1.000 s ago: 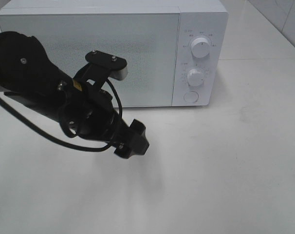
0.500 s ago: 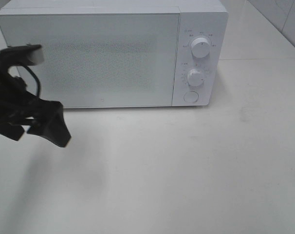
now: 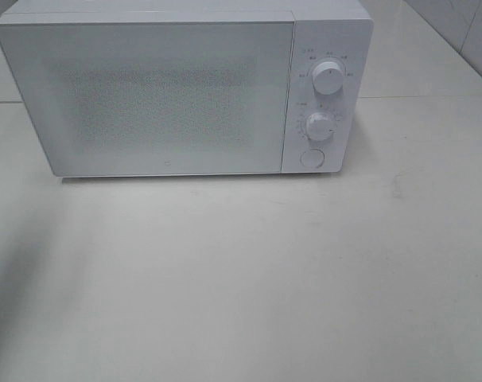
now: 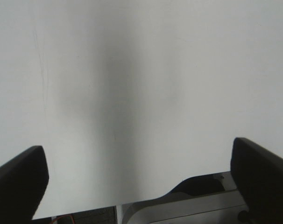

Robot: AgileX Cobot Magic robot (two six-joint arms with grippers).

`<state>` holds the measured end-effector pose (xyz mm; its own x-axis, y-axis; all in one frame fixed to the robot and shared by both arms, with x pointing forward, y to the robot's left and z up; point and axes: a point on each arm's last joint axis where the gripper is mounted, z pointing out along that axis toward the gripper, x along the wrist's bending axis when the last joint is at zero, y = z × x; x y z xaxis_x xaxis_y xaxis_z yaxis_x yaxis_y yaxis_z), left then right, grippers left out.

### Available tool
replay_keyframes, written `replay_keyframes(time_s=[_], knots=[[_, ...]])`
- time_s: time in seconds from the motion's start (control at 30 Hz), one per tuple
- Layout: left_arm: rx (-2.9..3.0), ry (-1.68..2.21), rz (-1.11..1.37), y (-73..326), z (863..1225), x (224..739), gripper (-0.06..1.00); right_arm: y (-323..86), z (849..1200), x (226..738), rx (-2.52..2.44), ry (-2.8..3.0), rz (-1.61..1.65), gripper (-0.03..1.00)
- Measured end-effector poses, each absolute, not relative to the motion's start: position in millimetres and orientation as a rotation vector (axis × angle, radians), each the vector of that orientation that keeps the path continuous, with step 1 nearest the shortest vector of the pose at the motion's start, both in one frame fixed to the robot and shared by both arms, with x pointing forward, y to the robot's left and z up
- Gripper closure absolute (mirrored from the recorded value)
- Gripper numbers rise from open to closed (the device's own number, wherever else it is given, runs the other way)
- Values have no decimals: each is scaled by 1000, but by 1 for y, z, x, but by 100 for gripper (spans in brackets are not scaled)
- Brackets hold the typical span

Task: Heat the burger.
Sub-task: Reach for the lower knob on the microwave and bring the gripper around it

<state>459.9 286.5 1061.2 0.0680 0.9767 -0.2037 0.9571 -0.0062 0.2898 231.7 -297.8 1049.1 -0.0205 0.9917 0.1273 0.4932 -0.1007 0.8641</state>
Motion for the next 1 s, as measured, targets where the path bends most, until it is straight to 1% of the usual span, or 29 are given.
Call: replay_keyframes(time_s=[0.13,0.2,0.37,0.5,0.57,0.67,0.7,0.77,0.83,0.87,0.9,1.0], knots=[[1984,1895,138,287,1081,439,-4,-298,1049,232,1651,1564,1050,21],[1976,1895,150,287,1084,435,-4,-298,1049,232,1651,1564,1050,21],[1928,1886,301,292,1106,408,-4,-298,1049,232,1651,1564,1050,21],[1897,1875,371,293,1113,392,-4,-298,1049,232,1651,1564,1050,21],[1881,1882,385,293,1103,371,-4,-298,1049,232,1651,1564,1050,21],[1880,1887,384,293,1098,365,-4,-298,1049,232,1651,1564,1050,21],[1885,1892,383,293,1088,354,-4,-298,1049,232,1651,1564,1050,21],[1887,1895,383,293,1083,350,-4,-298,1049,232,1651,1564,1050,21],[1894,1904,372,293,1066,335,-4,-298,1049,232,1651,1564,1050,21],[1894,1904,372,293,1066,335,-4,-298,1049,232,1651,1564,1050,21],[1892,1902,375,293,1057,326,-4,-298,1049,232,1651,1564,1050,21],[1874,1886,402,293,1046,314,-4,-298,1049,232,1651,1564,1050,21]])
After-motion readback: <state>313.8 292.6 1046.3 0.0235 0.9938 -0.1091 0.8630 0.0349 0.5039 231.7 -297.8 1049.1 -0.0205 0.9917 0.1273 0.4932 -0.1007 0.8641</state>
